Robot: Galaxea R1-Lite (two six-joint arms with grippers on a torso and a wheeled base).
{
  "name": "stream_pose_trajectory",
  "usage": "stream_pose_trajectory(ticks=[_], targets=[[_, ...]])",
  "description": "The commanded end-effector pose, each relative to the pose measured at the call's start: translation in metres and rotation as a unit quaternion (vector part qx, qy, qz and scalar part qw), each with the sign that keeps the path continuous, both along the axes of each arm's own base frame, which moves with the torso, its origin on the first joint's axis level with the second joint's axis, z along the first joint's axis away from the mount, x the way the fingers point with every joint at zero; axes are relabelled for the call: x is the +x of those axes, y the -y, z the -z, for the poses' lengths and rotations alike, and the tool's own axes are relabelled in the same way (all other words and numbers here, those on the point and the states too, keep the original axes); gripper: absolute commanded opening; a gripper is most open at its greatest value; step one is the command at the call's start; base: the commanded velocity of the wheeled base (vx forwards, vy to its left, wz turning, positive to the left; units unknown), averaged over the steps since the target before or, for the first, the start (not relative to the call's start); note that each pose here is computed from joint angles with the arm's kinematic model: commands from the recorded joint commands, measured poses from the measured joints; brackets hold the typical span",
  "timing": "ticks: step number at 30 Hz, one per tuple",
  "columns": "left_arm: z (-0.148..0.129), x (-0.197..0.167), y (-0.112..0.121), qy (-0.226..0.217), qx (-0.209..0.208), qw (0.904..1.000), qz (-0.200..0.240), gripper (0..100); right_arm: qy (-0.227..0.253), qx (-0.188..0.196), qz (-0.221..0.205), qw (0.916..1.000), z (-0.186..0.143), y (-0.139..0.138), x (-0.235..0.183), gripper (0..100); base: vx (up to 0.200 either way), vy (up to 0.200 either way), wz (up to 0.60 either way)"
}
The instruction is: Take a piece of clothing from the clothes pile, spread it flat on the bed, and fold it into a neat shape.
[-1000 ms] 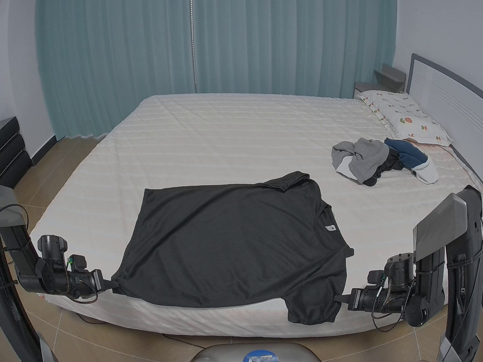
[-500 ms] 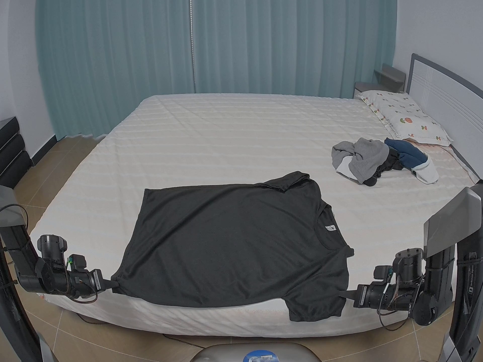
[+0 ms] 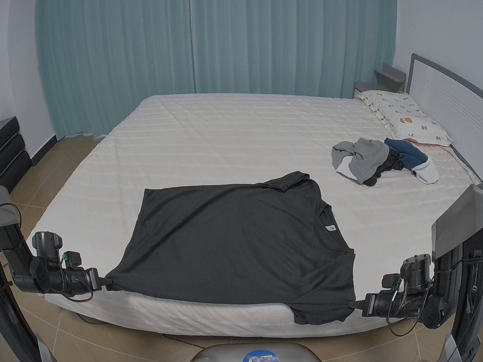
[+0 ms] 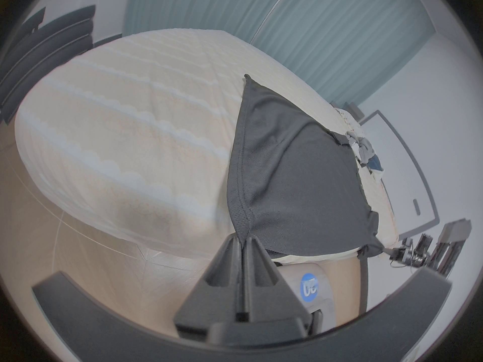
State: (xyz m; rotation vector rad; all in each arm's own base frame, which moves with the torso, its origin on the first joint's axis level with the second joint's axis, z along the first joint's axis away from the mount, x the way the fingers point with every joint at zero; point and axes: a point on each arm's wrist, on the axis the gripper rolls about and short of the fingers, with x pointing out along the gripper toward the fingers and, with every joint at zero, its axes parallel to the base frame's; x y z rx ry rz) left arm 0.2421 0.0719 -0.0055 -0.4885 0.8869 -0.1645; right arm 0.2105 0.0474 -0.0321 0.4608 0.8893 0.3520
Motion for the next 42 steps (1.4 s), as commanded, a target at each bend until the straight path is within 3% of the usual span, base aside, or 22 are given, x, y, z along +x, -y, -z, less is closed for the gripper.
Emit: stream_pose_trajectory(ticks=[1, 11, 21, 28, 42], targets=[[0.001, -0.007, 0.001, -0.002, 0.022, 0.9997, 0.013, 0, -0.019, -0.011, 0.007, 0.9997, 0.000, 0.002, -0.007, 0, 0.000, 0.000, 0.00], [0.009, -0.027, 0.002, -0.022, 0.093, 0.9940, 0.053, 0, -0.061, -0.053, -0.014, 0.9966, -0.004, 0.004, -0.020, 0, 0.000, 0.000, 0.00], [0.011, -0.042, 0.007, -0.047, 0.127, 0.9886, 0.065, 0, -0.097, -0.097, -0.029, 0.9901, 0.000, 0.006, -0.030, 0, 0.000, 0.000, 0.00], [0.013, -0.051, 0.009, -0.060, 0.145, 0.9842, 0.081, 0, -0.095, -0.111, -0.022, 0.9891, -0.008, 0.007, -0.034, 0, 0.000, 0.000, 0.00], [0.009, -0.062, 0.016, -0.077, 0.178, 0.9773, 0.087, 0, -0.098, -0.129, -0.047, 0.9857, -0.020, 0.010, -0.044, 0, 0.000, 0.000, 0.00]])
